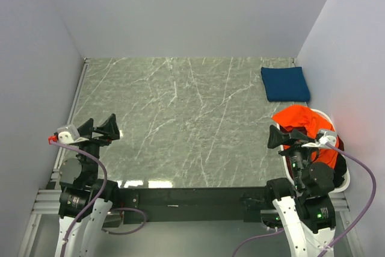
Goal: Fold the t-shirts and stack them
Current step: Grab the tshirt from the pile
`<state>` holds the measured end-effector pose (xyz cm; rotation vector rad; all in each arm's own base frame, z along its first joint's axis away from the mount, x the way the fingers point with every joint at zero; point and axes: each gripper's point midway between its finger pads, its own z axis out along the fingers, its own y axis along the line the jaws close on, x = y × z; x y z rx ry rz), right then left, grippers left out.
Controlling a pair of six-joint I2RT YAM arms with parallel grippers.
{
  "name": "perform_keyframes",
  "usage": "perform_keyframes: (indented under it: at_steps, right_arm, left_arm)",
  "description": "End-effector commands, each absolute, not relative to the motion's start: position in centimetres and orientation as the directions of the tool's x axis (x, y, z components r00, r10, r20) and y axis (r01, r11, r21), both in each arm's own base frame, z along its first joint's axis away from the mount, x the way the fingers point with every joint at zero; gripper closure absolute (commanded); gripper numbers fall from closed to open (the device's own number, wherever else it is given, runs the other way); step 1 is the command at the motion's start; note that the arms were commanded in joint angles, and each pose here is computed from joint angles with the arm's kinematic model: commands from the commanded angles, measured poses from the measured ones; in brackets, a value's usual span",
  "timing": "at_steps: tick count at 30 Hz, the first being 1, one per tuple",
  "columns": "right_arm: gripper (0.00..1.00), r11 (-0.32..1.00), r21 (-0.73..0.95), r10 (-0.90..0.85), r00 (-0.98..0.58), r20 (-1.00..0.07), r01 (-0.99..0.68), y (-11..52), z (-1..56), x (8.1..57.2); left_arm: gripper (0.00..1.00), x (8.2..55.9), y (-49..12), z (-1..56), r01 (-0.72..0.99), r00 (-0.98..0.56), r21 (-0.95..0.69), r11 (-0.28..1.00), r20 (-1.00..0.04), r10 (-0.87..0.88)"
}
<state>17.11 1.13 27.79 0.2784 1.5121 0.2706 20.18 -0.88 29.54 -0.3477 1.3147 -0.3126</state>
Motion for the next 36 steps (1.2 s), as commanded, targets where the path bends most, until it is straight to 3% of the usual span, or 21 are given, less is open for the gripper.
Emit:
perform_keyframes:
  at_steps: [1, 10, 16, 23, 29, 36]
  right_arm:
    - [0.04, 0.935, 0.346, 0.355, 0.203, -0.913, -0.082, 1.0, 31.4, 14.4]
    - [0.04, 0.922, 0.387, 0.377, 0.162, -0.912, 0.032, -0.5, 31.4, 15.3]
    - [0.03, 0.93, 0.353, 0.355, -0.002, -0.935, 0.107, -0.2, 31.0, 18.1]
    - [0.03, 0.86, 0.22, 0.361, -0.244, -0.9, 0.461, -3.4, 27.3, 22.4]
    - [0.03, 0.761, 0.067, 0.331, -0.297, -0.896, 0.645, -6.7, 25.5, 26.0]
    - [0.03, 0.631, 0.083, 0.456, -0.282, -0.844, 0.771, -11.9, 22.6, 29.2]
  left_arm:
    - [0.01, 19.1, -0.8, 31.4, 0.068, 0.297, -0.422, 0.904, -0.857, -0.422]
    - [0.01, 17.9, 1.9, 31.3, -0.05, 0.35, -0.502, 0.863, -0.818, -0.456]
    - [0.0, 17.2, 2.3, 31.3, -0.049, 0.366, -0.54, 0.84, -0.792, -0.488]
    - [0.01, 16.4, 2.4, 31.5, -0.034, 0.382, -0.554, 0.832, -0.776, -0.502]
    - [0.01, 16.2, 2.2, 31.6, -0.014, 0.375, -0.557, 0.83, -0.772, -0.513]
    - [0.0, 16.3, 1.6, 31.5, 0.009, 0.357, -0.55, 0.835, -0.778, -0.517]
